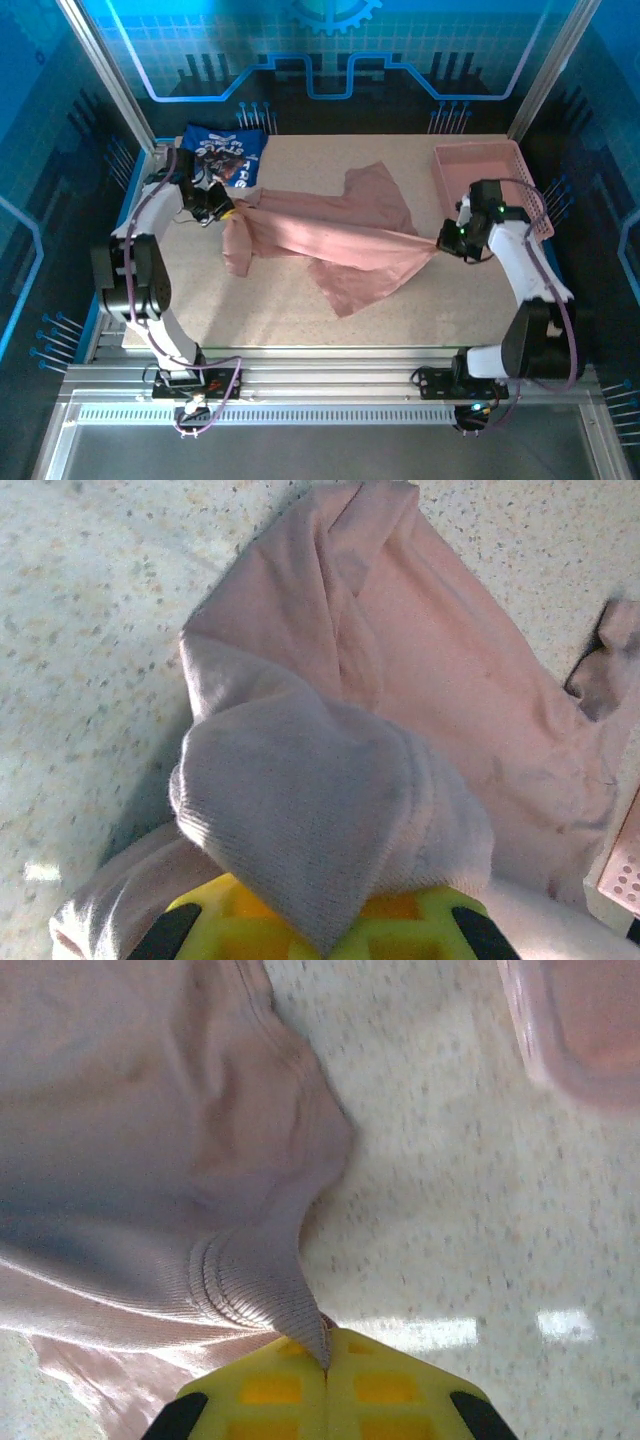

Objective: Fold and stack the t-shirts

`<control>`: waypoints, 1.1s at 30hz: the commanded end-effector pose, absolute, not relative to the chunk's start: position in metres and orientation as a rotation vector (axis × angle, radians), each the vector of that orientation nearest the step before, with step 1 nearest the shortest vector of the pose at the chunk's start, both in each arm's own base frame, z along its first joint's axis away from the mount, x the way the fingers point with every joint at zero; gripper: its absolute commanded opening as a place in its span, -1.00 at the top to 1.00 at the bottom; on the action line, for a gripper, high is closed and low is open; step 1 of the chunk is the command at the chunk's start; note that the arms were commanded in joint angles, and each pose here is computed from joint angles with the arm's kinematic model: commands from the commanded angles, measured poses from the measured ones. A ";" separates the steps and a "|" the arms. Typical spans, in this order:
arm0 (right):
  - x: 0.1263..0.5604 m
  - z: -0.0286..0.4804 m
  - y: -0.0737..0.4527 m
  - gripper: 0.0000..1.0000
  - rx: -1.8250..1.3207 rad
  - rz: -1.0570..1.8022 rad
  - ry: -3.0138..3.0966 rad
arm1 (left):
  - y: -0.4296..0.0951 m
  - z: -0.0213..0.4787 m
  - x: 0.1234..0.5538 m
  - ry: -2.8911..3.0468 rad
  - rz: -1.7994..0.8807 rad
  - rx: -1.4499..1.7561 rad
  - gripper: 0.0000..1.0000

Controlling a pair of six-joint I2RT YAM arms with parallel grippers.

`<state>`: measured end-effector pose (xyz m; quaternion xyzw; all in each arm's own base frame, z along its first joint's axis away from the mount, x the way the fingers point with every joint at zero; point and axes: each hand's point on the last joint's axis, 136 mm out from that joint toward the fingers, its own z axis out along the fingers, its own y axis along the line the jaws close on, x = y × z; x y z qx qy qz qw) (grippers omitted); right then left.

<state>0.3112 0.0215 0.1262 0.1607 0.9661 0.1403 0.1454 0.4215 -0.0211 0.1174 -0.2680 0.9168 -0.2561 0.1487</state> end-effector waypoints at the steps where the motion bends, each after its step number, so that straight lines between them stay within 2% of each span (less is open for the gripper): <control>1: 0.361 0.128 0.023 0.94 0.394 0.473 2.759 | -0.025 0.120 0.449 2.602 -0.803 -0.718 0.93; 3: 0.393 0.130 0.027 0.68 0.405 0.522 2.743 | -0.026 0.125 0.465 2.573 -0.834 -0.719 0.76; 5: 0.414 0.138 0.033 0.20 0.405 0.556 2.729 | -0.026 0.134 0.476 2.544 -0.858 -0.725 0.21; 6: 0.420 0.147 0.039 0.07 0.387 0.569 2.714 | -0.027 0.144 0.478 2.526 -0.871 -0.721 0.08; 8: 0.418 0.171 0.054 -0.07 0.302 0.574 2.671 | -0.028 0.168 0.475 2.475 -0.879 -0.704 -0.11; 10: 0.396 0.195 0.077 -0.26 0.186 0.576 2.665 | -0.029 0.198 0.459 2.415 -0.873 -0.683 -0.40; 11: 0.382 0.202 0.085 -0.30 0.139 0.571 2.674 | -0.030 0.207 0.449 2.409 -0.869 -0.683 -0.45; 15: 0.301 0.198 0.130 -0.38 0.040 0.686 2.789 | -0.046 0.209 0.384 2.487 -0.873 -0.706 -0.49; 18: 0.245 0.175 0.168 -0.39 -0.127 0.762 2.835 | -0.054 0.187 0.340 2.563 -0.832 -0.719 -0.49; 22: 0.197 0.125 0.196 -0.37 -0.357 0.674 2.939 | -0.064 0.144 0.305 2.680 -0.786 -0.748 -0.45; 26: 0.180 0.088 0.208 -0.35 -0.575 0.489 3.004 | -0.074 0.113 0.299 2.749 -0.725 -0.718 -0.42; 33: 0.183 0.033 0.220 -0.32 -0.525 0.328 3.141 | -0.064 0.075 0.298 2.810 -0.574 -0.750 -0.34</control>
